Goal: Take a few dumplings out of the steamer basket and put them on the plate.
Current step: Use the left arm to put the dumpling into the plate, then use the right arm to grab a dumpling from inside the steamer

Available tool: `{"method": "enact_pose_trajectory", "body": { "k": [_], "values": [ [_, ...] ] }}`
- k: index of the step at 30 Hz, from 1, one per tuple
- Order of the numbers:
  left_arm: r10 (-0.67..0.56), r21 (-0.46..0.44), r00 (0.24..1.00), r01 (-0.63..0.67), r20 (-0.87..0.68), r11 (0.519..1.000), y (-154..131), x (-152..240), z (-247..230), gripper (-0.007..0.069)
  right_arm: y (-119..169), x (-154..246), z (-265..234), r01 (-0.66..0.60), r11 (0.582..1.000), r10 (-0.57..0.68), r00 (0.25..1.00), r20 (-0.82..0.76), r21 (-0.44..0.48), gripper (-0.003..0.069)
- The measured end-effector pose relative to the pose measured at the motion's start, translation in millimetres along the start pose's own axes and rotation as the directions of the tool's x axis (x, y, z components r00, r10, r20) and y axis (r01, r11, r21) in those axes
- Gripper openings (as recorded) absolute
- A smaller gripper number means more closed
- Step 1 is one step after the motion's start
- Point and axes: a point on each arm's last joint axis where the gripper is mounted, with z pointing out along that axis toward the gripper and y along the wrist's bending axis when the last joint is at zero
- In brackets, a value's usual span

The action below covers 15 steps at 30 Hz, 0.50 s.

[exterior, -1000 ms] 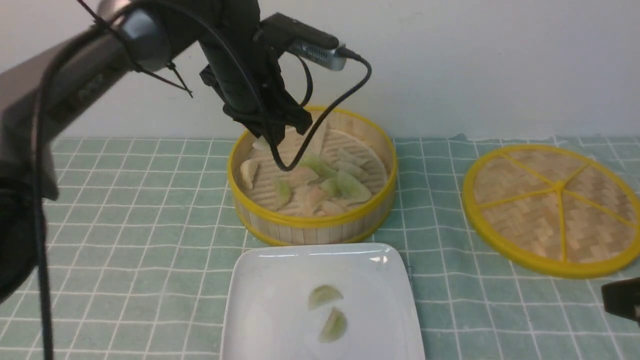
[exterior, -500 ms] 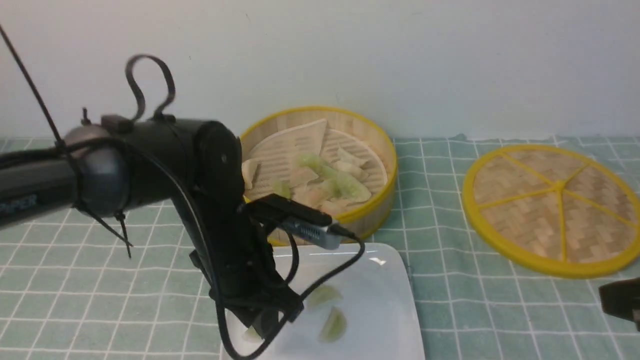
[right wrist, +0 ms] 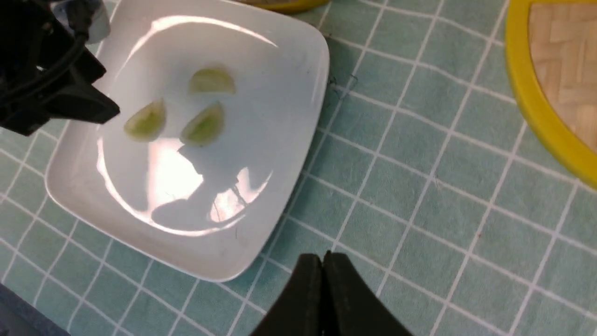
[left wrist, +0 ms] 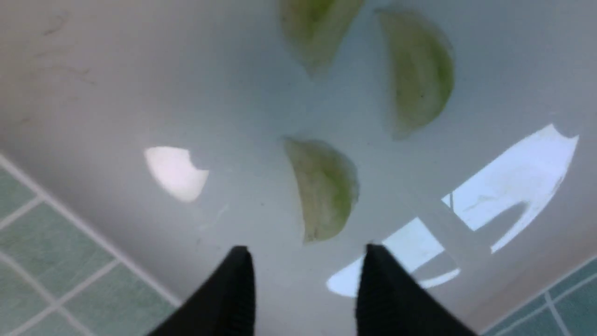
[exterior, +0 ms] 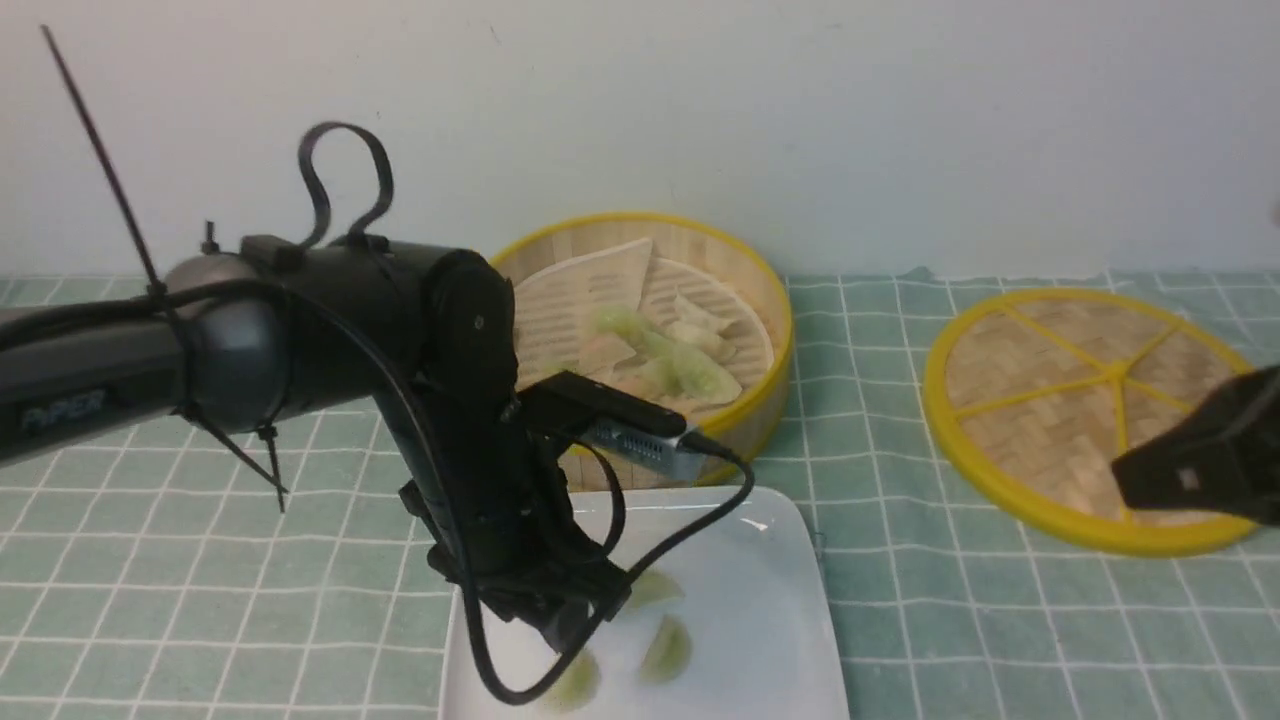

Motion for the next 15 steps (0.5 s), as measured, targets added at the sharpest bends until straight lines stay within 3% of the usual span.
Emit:
{"method": "enact_pose_trajectory", "body": {
  "k": [1, 2, 4, 11, 15],
  "values": [
    [-0.013, -0.008, 0.999, 0.013, 0.029, 1.000, 3, 4, -14, 0.0149, 5, -13, 6, 0.039, 0.999, -0.039, 0.999, -0.018, -0.003, -0.0010],
    [-0.011, -0.008, 0.999, 0.011, 0.034, 1.000, 3, 5, -16, 0.0134, 5, -14, 10, 0.042, 0.999, -0.042, 0.999, -0.029, -0.004, -0.0010],
    [-0.046, -0.016, 0.992, 0.048, 0.115, 0.999, 9, 20, -47, 0.0027, 15, -40, 29, 0.098, 0.995, -0.097, 0.993, -0.066, 0.007, -0.0009],
    [-0.118, -0.032, 0.962, 0.130, 0.245, 0.991, 16, 83, -86, -0.0006, 34, -104, 104, 0.235, 0.969, -0.221, 0.963, -0.157, 0.081, 0.0046],
    [-0.136, -0.024, 0.947, 0.150, 0.291, 0.988, 9, 117, -89, -0.0006, 46, -137, 149, 0.301, 0.949, -0.285, 0.946, -0.156, 0.090, 0.0143]
  ]
}}
